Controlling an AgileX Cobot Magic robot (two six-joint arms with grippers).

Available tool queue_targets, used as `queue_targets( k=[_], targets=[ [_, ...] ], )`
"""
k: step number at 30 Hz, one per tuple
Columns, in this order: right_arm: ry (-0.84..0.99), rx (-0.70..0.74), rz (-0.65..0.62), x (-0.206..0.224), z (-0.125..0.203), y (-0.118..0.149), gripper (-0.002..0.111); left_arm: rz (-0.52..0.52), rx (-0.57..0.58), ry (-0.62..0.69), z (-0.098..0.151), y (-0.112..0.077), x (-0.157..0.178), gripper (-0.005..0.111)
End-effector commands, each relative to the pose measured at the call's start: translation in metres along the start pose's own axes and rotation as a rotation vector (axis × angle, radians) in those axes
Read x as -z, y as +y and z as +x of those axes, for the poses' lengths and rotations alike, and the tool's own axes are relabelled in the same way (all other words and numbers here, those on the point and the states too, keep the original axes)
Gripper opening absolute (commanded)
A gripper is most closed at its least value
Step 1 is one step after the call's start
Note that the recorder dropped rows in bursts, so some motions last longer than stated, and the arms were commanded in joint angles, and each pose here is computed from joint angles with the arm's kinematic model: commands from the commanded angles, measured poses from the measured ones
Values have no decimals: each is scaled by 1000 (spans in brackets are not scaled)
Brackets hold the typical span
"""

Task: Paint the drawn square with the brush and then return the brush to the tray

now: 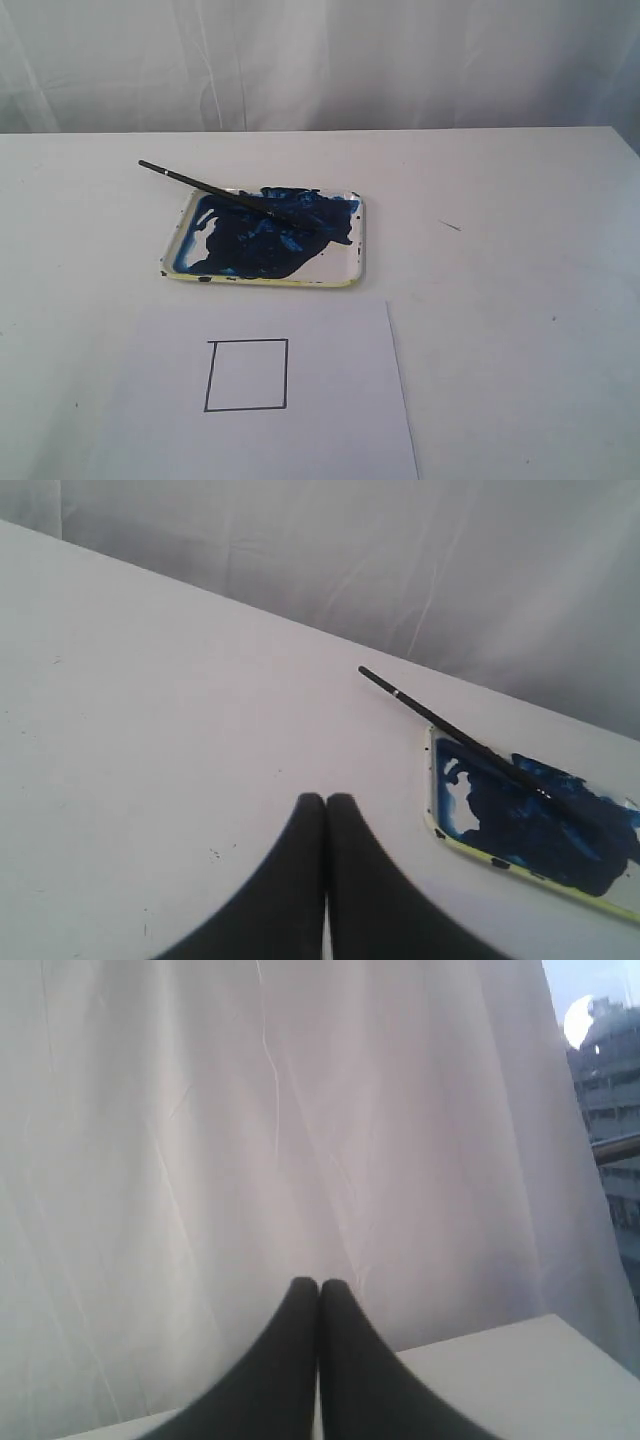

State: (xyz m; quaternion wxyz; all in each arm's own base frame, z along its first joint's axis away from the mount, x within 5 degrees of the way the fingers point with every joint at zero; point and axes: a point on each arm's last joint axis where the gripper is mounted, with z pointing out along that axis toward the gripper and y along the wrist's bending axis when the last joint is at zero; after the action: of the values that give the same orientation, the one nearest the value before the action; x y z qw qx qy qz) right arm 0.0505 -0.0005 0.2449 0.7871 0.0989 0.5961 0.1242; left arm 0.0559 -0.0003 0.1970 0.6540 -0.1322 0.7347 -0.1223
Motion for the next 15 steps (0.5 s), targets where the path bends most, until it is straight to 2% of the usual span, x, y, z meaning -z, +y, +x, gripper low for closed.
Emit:
queue_targets(
  k=[1, 5, 11, 15],
  targets=[
    [26, -32, 10, 2, -30, 10, 0, -2, 34, 18, -25, -10, 11, 0],
    [21, -21, 8, 6, -56, 19, 0, -14, 16, 49, -52, -20, 23, 0],
    [38, 6, 12, 1, -91, 31, 0, -40, -98, 137, -91, -35, 33, 0],
    [137, 115, 36, -17, -107, 36, 0, -68, -154, 245, -114, -43, 29, 0]
  ],
)
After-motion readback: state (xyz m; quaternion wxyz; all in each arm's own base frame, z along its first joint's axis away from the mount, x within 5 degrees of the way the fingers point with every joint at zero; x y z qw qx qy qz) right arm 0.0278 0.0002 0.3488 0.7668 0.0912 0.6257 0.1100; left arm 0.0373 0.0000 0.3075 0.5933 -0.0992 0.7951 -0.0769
